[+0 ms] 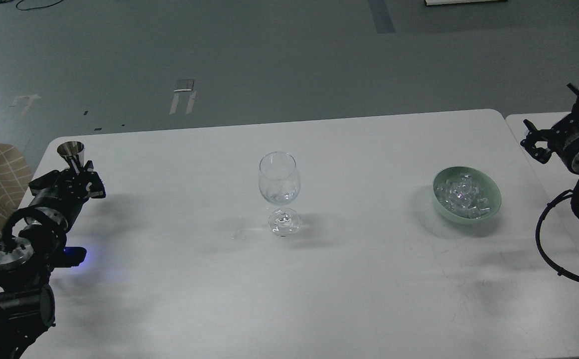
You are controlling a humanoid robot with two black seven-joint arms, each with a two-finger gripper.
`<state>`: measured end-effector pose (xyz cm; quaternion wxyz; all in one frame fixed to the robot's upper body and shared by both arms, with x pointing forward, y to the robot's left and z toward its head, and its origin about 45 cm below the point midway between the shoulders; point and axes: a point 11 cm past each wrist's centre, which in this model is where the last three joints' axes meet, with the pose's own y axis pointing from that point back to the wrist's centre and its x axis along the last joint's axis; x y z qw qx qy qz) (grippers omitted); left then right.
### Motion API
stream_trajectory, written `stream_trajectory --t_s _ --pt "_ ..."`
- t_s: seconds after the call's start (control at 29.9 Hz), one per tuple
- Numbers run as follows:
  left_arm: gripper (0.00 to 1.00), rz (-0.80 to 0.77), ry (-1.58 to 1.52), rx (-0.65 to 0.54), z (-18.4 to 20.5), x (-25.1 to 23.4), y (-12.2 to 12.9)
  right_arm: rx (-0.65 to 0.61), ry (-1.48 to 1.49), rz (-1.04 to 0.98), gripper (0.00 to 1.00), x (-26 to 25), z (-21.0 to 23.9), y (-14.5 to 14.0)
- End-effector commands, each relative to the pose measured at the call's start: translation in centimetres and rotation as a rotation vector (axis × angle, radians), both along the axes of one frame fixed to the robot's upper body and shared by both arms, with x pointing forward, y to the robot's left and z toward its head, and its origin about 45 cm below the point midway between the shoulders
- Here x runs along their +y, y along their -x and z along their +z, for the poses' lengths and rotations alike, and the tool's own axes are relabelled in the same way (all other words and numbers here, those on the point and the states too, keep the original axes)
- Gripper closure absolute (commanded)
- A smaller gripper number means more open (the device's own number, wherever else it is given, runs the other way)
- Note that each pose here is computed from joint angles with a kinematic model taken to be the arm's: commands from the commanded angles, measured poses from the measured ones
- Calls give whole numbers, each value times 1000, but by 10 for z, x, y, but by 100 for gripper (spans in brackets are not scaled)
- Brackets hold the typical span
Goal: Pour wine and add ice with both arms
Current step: 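Release the jigger and hold the left gripper beside it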
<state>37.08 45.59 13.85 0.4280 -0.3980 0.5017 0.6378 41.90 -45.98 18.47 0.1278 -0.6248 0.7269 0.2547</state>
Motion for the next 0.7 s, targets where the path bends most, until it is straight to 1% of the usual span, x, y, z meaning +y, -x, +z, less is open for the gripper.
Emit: stream_trajectory --t_s 0.0,0.33,0.67 --pt "100 20 20 50 -8 3 0 1 0 0 0 0 0 0" --pt "100 29 55 80 -9 -3 -6 1 1 -2 0 0 0 0" --pt "100 35 100 67 -7 -8 -10 -1 2 0 0 0 1 0"
